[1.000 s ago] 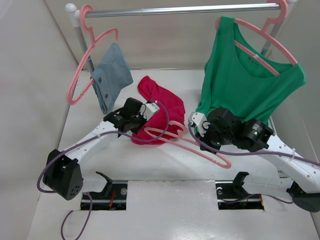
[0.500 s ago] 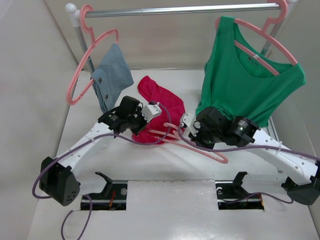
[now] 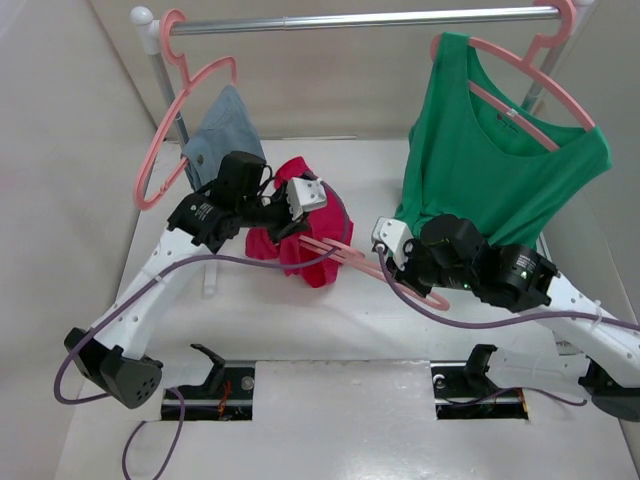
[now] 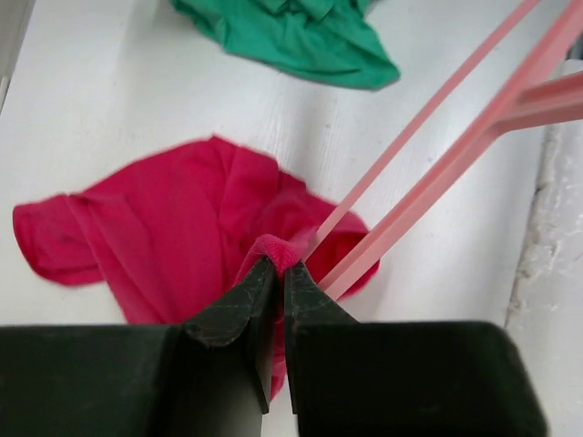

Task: Place the t-shirt on the hanger
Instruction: Place tshirt on hanger

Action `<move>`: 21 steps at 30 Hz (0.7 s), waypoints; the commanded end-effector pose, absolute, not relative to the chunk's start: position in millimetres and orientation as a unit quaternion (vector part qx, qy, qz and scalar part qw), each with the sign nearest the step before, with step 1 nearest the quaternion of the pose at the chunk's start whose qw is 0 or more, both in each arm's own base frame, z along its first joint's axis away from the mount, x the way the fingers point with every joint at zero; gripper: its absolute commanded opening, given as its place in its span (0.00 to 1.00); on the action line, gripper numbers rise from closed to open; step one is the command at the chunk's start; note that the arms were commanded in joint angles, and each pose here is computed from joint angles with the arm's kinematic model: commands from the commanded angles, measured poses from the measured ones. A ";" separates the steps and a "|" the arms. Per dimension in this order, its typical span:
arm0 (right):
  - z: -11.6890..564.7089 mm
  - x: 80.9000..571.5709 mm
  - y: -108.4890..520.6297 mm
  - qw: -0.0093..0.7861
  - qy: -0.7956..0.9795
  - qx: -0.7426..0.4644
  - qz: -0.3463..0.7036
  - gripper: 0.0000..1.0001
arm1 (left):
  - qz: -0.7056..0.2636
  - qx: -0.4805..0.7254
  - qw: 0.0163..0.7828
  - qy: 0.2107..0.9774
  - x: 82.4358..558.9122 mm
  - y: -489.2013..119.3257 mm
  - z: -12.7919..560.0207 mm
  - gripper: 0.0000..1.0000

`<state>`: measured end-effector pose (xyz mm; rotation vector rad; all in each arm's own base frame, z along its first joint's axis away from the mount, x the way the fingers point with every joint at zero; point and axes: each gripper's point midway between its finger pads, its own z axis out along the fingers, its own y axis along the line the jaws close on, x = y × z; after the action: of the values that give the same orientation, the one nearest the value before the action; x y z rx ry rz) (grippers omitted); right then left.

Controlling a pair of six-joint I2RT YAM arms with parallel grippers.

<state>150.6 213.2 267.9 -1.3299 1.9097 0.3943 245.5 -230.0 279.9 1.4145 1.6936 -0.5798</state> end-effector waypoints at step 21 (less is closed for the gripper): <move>277.7 186.1 251.7 0.540 0.685 -0.449 0.195 0.00 | -0.276 0.648 0.388 0.595 199.2 -249.1 292.4 0.43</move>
<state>173.8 235.2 245.4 -1.2021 1.7548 0.4063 204.9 -253.2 286.2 1.5939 1.6049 -0.7524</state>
